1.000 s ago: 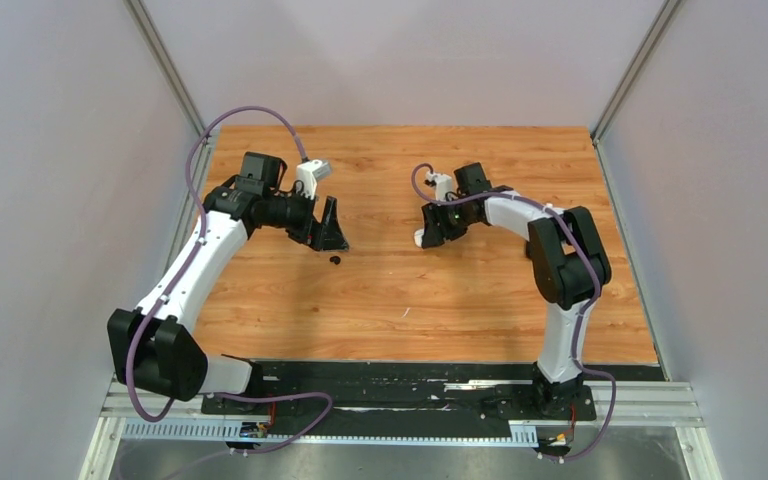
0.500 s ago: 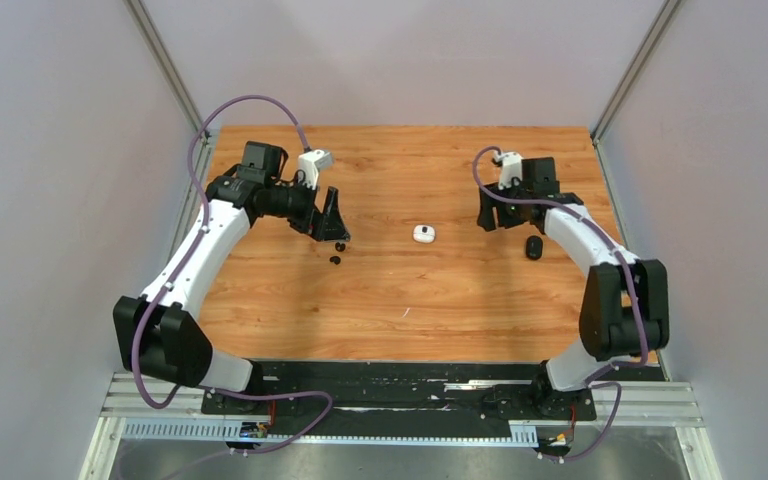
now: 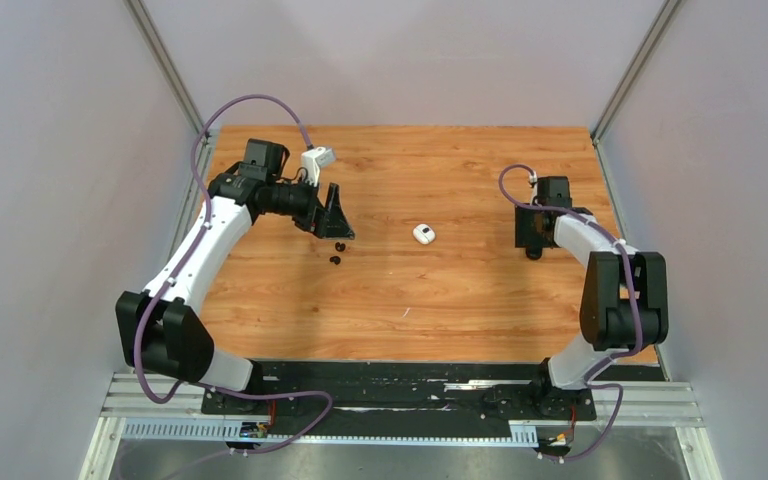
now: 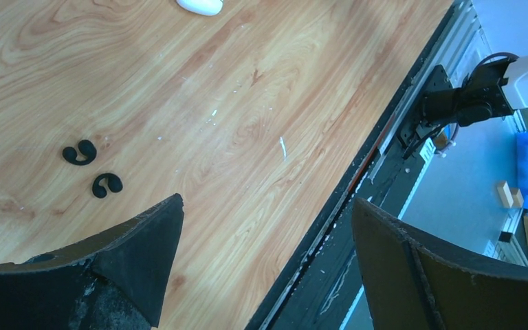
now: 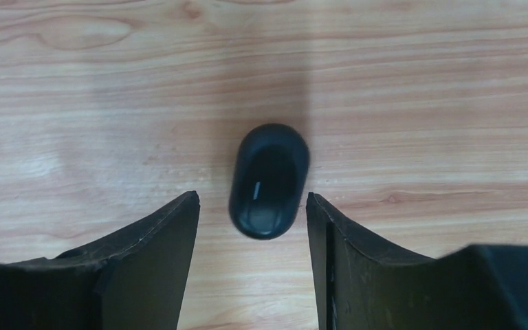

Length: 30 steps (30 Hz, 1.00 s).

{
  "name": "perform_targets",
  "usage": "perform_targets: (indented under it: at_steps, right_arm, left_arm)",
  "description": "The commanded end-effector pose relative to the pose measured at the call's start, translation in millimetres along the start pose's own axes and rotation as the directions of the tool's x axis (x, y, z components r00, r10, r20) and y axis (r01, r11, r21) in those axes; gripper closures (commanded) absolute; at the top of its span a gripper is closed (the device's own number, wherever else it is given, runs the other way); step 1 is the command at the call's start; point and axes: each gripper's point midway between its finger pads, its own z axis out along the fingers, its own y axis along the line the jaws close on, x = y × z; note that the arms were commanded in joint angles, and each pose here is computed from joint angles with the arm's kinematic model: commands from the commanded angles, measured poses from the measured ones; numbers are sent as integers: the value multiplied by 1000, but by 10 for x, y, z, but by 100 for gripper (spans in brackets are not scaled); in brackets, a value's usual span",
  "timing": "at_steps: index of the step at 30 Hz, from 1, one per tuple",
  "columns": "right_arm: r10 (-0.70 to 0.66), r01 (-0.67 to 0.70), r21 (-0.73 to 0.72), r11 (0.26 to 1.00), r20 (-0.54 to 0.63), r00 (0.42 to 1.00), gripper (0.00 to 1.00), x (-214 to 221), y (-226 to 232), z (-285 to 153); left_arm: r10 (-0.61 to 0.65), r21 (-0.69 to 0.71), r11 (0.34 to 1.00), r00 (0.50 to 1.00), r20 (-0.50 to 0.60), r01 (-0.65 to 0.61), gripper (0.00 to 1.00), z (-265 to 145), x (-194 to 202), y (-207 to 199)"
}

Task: Insert the wireless bluetooth earbuds into the charging case
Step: Pick up the charging case at the center of the board.

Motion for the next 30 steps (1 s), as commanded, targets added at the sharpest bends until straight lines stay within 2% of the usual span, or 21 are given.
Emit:
perform_targets:
  at_steps: [1,7,13,19,22,26,28,30]
  right_arm:
    - [66,-71,78,994,58,996,42,-261,-209,55]
    - [87,-88,62,994,10,996,51,-132,-214,205]
    - [85,-85,-7,996,-22,996,53,-42,-84,250]
    - [81,-81,4,997,-48,996,52,103,-103,233]
    - [67,-68,-16,998,-44,997,68,137,-85,241]
    - [40,-42,-42,998,-48,998,70,173,-55,224]
    - [-23,20,-179,984,-15,1000,97,101,154,133]
    - [-125,146,-332,932,83,989,100,-101,455,-74]
  left_arm:
    - [57,22,998,998,19,-57,4,-97,-128,-113]
    - [50,48,998,999,15,-51,8,-115,-97,-179]
    - [48,58,997,999,18,-49,10,-119,-116,-199]
    - [35,68,997,999,15,-36,13,-97,-106,-198]
    - [22,73,997,1000,15,-23,13,-74,-99,-184]
    - [1,98,995,1000,15,-3,14,-41,-90,-202]
    - [-3,113,994,1000,25,1,16,-33,-115,-223]
    - [-22,120,993,999,39,17,17,-33,-168,-242]
